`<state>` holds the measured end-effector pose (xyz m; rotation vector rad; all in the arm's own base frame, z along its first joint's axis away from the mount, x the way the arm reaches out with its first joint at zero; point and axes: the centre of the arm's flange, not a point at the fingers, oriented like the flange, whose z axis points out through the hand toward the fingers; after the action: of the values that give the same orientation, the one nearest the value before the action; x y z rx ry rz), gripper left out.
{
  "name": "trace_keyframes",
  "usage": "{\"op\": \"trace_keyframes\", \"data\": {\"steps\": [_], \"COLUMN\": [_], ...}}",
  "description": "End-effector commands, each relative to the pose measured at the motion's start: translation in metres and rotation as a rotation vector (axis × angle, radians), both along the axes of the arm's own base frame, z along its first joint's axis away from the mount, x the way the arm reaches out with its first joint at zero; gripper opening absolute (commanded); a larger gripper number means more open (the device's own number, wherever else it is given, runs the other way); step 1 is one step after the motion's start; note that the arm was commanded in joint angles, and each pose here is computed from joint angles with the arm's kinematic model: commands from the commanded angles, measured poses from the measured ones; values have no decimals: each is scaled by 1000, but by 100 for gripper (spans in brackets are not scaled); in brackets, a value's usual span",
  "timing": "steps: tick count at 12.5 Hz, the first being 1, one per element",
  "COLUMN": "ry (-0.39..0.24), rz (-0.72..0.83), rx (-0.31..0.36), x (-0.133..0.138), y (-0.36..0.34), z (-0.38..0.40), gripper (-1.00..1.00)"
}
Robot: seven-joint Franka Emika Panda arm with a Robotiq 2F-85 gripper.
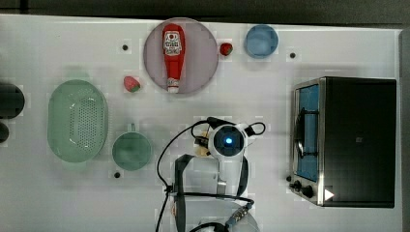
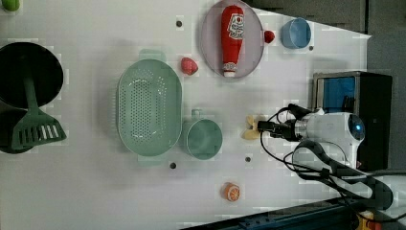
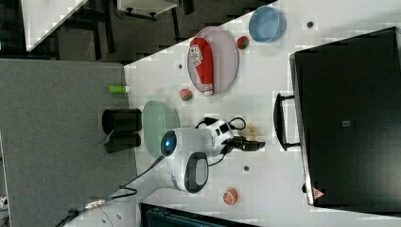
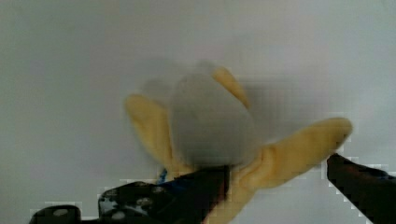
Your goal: Pick Banana and place it in mug.
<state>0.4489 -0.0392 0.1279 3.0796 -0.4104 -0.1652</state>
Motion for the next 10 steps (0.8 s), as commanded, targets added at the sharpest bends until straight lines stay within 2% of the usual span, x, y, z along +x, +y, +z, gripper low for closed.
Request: {"op": "trace_keyframes", "data": {"steps": [1, 3, 6, 9, 10], "ry": [-76, -72, -97, -146, -146], "rz": [35, 36, 34, 29, 26], "rx": [6, 7, 5, 2, 3], "x": [16, 14, 20, 29, 31], "y": [10, 11, 10, 7, 6], "z": [18, 17, 28, 66, 84], "gripper": [69, 18, -45, -45, -45]}}
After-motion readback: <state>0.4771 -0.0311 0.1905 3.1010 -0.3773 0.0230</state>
